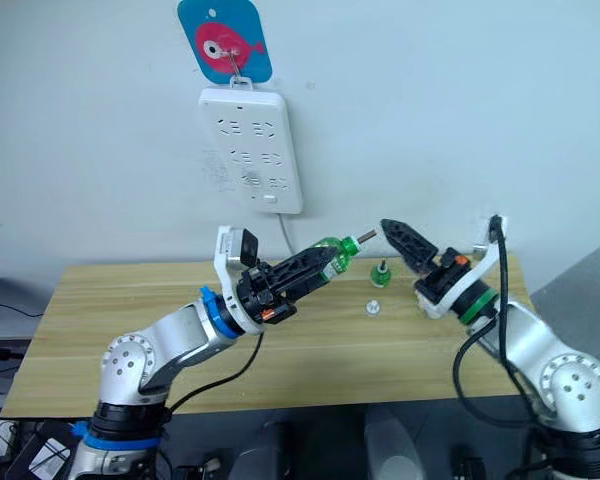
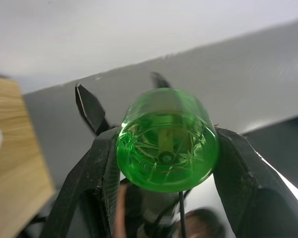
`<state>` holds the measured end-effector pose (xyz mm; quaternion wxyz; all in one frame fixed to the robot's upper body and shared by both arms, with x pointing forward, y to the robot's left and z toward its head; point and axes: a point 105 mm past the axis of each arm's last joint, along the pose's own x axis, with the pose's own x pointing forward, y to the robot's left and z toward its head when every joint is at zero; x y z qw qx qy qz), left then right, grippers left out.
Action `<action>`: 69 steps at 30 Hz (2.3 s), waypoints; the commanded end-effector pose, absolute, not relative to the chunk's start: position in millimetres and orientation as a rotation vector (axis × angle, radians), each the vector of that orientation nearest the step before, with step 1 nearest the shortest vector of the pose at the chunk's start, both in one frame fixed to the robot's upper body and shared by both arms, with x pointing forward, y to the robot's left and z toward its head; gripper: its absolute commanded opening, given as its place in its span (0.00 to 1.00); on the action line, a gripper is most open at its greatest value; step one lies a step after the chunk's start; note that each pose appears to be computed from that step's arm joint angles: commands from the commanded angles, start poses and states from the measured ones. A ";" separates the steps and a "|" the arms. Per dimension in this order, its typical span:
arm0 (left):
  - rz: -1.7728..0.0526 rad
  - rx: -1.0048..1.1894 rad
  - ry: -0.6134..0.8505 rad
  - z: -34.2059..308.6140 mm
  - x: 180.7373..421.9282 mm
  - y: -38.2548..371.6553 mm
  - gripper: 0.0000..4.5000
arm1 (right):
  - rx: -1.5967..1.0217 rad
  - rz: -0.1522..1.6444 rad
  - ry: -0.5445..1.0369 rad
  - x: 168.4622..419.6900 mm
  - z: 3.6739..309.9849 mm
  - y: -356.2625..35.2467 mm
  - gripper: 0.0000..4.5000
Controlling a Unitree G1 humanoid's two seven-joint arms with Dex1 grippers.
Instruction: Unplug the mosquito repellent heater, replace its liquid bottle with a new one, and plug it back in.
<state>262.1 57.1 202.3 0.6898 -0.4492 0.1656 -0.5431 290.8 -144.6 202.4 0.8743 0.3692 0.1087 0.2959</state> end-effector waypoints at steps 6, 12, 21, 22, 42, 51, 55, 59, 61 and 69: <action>-1.354 -0.165 0.147 186.1 258.2 59.4 0.51 | -0.068 0.629 0.343 296.1 182.1 -187.9 1.00; -1.443 0.356 -0.105 156.6 260.0 63.4 0.51 | -0.442 0.718 0.416 295.4 169.1 -186.8 1.00; -1.513 0.493 -0.179 125.6 255.6 71.3 0.51 | -0.550 0.600 0.641 314.2 135.2 -198.6 1.00; -1.514 0.482 -0.168 124.2 255.0 71.7 0.51 | -0.546 0.591 0.670 314.9 130.3 -200.5 1.00; -1.494 0.446 -0.087 116.1 243.2 75.2 0.51 | -0.583 0.536 0.772 350.5 97.7 -209.1 1.00; -1.505 0.442 -0.069 114.8 239.8 74.9 0.51 | -0.604 0.578 0.806 360.5 91.5 -206.3 1.00; -1.507 0.442 -0.066 114.2 239.0 74.6 0.51 | -0.609 0.580 0.827 361.1 87.8 -207.7 1.00; -1.507 0.442 -0.063 113.6 238.8 74.5 0.51 | -0.622 0.583 0.842 360.5 82.9 -209.9 1.00; -1.508 0.441 -0.061 113.6 238.7 74.4 0.51 | -0.628 0.587 0.846 361.3 80.0 -209.6 1.00; -1.511 0.440 -0.058 113.4 238.7 74.0 0.51 | -0.635 0.591 0.873 365.7 69.5 -211.5 1.00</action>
